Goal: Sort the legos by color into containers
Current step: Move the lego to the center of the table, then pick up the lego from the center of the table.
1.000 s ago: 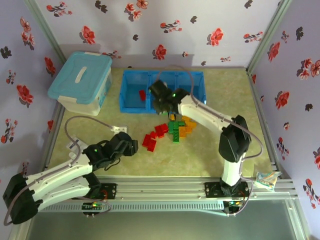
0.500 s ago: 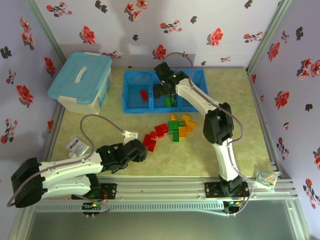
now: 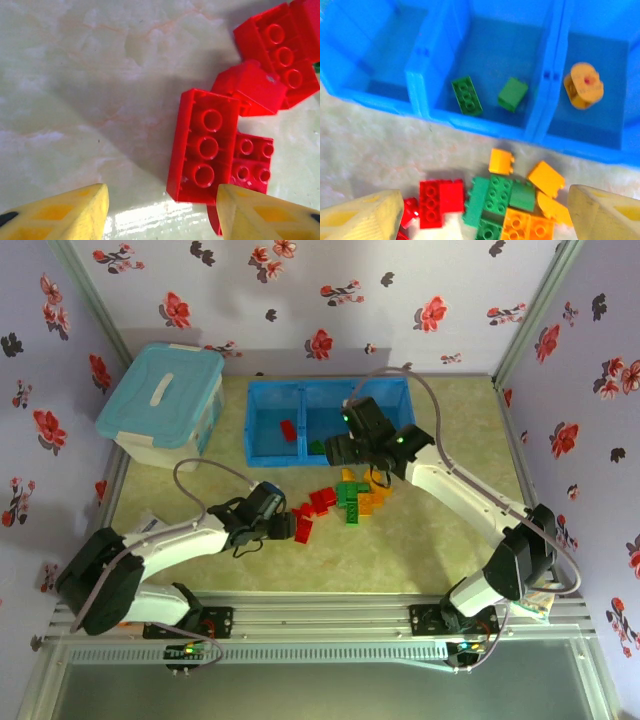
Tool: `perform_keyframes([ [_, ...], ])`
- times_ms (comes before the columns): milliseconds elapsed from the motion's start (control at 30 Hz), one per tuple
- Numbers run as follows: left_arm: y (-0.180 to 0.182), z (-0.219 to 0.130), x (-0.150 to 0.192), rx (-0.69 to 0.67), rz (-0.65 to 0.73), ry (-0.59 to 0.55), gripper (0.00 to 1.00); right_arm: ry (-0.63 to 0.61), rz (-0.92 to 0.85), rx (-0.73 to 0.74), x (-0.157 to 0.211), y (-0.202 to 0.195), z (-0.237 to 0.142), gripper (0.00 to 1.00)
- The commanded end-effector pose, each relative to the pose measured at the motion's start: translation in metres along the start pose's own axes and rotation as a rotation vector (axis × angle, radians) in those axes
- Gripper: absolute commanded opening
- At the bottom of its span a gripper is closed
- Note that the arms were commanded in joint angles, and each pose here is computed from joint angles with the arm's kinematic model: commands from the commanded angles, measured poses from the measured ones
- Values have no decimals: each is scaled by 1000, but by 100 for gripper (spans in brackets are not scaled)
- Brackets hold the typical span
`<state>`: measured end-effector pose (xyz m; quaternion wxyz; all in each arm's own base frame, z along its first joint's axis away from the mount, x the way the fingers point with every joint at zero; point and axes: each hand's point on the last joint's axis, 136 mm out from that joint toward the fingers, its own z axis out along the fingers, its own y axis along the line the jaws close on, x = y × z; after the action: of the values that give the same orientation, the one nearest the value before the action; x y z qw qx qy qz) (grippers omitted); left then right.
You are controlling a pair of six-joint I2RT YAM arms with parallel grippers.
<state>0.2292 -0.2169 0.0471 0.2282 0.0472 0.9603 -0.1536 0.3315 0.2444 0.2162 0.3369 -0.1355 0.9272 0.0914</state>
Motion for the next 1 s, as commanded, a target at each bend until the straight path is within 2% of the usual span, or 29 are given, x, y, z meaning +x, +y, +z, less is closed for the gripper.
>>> perform_keyframes([
  [0, -13, 8, -9, 55, 34, 23, 56, -8, 55, 8, 15, -7, 8, 85],
  [100, -2, 19, -10, 20, 0, 48, 50, 11, 77, -7, 31, -8, 13, 84],
  [267, 36, 28, -1, -61, -113, 105, 37, 20, 101, -11, 45, -11, 15, 83],
  [400, 53, 7, -3, -77, -175, 44, 36, 19, 111, -19, 50, -12, 14, 82],
  [500, 49, -15, -11, -91, -135, -4, 46, 23, 121, -37, 54, -9, 16, 82],
  [600, 43, -24, -15, -85, -104, -11, 70, 20, 131, -49, 55, -5, 18, 82],
  [667, 40, -27, -21, -73, -88, -31, 79, 18, 129, -56, 54, -1, 18, 82],
  [800, 35, -22, -28, -74, -28, -28, 84, 26, 130, -59, 57, 0, 18, 81],
  [967, 21, -4, -35, -59, 34, 38, 77, 26, 140, -49, 64, -5, 14, 81],
])
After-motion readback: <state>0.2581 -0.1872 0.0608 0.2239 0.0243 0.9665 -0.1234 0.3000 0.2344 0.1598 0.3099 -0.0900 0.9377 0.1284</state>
